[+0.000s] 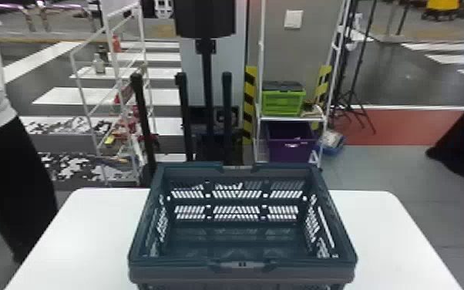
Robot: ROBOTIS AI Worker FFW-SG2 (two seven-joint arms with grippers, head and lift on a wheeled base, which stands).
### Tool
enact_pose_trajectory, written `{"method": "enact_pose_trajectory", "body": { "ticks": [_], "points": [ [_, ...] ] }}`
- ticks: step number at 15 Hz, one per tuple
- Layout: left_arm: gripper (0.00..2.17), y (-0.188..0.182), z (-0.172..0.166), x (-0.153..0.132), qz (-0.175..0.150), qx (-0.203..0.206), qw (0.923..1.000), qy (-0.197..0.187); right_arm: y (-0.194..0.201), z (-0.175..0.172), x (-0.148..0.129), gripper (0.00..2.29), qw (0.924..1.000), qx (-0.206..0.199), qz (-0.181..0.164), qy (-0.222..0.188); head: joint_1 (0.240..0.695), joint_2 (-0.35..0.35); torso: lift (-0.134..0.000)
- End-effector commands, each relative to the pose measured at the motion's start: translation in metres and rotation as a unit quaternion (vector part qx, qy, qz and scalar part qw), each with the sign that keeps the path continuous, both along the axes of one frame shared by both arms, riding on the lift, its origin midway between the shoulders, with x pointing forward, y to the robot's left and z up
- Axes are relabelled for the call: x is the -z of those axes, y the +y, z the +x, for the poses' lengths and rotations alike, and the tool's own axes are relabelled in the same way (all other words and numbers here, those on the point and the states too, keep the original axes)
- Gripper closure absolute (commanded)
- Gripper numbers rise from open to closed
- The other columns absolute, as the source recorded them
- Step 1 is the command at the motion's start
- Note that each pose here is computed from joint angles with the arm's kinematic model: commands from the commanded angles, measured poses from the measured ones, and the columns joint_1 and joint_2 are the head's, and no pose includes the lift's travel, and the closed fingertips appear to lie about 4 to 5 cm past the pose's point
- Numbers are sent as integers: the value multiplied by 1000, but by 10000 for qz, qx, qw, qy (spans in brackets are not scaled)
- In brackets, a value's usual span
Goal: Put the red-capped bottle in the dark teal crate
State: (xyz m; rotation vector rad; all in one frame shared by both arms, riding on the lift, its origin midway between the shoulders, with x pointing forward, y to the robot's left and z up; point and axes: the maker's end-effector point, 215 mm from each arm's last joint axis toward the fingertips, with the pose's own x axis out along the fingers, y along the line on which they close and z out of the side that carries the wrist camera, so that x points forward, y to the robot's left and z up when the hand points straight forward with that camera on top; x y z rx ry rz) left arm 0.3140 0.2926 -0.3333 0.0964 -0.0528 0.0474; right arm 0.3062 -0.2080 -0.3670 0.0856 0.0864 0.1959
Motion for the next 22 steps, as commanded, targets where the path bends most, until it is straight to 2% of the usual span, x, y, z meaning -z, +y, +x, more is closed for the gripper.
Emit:
{"method": "enact_pose_trajectory", "body": {
  "ticks": [1, 9, 12, 16, 18, 20, 22],
  "points": [
    [2142, 0, 1, 0, -10, -8, 10000, -4, 0, 0, 0, 154, 10000, 3, -3, 2, 499, 0, 0],
    [2142, -1, 1, -3, -6, -4, 10000, -26, 0, 0, 0, 154, 10000, 9, 2, 2, 499, 0, 0],
    [2142, -2, 7, -14, 23, 15, 10000, -60, 0, -1, 0, 154, 10000, 11, 1, 1, 499, 0, 0],
    [2142, 11, 46, -55, 49, -169, 9998, 59, 0, 0, -1, 154, 10000, 17, 7, -7, 499, 0, 0],
    [2142, 16, 70, -63, -43, -291, 9989, 375, 0, -1, 0, 154, 10000, 21, 3, 7, 499, 0, 0],
    [2142, 17, 91, -81, -97, -315, 9982, 509, 1, -1, -1, 154, 10000, 21, -14, -5, 499, 0, 0],
    [2142, 15, 116, -87, -92, -301, 9953, 912, 2, -1, -1, 154, 10000, 26, -15, -7, 499, 0, 0]
  ]
}}
